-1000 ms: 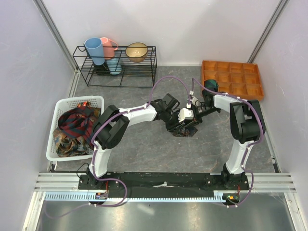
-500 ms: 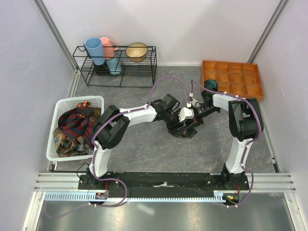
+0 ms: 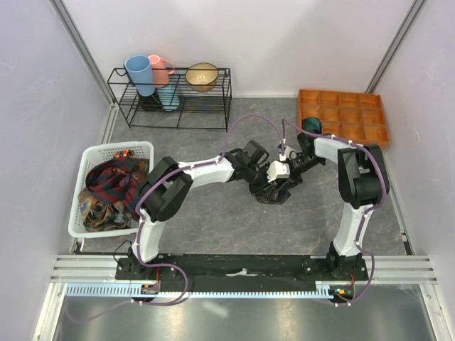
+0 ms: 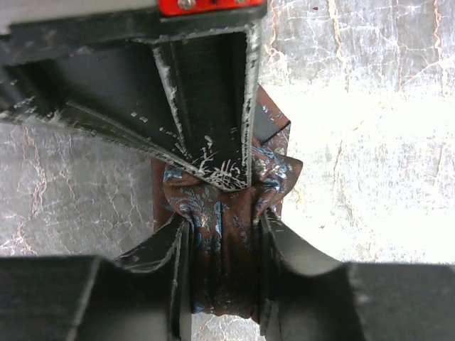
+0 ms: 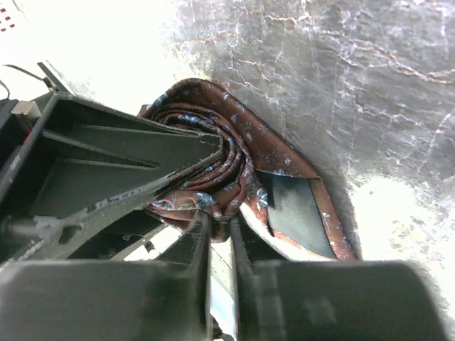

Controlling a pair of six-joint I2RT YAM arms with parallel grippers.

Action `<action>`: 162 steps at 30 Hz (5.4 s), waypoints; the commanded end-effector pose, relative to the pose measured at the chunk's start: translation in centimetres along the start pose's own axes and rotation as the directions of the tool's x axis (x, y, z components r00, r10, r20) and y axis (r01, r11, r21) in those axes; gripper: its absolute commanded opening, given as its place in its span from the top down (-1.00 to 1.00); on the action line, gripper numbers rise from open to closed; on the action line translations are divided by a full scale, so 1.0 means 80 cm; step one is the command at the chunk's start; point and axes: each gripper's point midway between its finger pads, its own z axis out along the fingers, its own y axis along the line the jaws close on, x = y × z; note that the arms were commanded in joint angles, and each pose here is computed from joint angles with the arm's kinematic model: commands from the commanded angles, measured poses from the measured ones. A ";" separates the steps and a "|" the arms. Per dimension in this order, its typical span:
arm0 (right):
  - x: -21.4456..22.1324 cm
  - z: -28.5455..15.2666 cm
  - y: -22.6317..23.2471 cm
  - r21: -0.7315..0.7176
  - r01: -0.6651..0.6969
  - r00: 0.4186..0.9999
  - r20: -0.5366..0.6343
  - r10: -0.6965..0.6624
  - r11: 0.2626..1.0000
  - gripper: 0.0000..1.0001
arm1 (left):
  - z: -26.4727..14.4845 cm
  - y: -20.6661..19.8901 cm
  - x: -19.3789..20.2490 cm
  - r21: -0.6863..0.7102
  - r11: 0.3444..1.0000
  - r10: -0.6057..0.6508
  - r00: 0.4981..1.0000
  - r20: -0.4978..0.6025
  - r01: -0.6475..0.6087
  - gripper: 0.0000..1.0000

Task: Roll the ties
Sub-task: Roll the tie at the center of the board, then pick up the tie at the center of the board, then place the tie in the storage box.

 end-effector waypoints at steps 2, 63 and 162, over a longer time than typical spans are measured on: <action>-0.002 -0.022 -0.037 0.139 0.039 0.999 0.023 -0.043 0.989 0.37 | 0.005 -0.004 0.056 -0.034 0.999 0.022 0.989 -0.148 -0.027 0.76; 0.002 -0.005 0.025 -0.165 -0.093 0.988 0.106 0.112 0.982 0.16 | 0.012 -0.004 0.083 -0.046 0.999 0.000 0.970 -0.244 -0.011 0.89; -0.249 -0.379 -0.144 0.487 -0.005 0.778 0.551 -0.303 0.873 1.00 | -0.156 0.004 -0.037 -0.141 0.983 -0.093 0.979 0.182 0.119 -0.99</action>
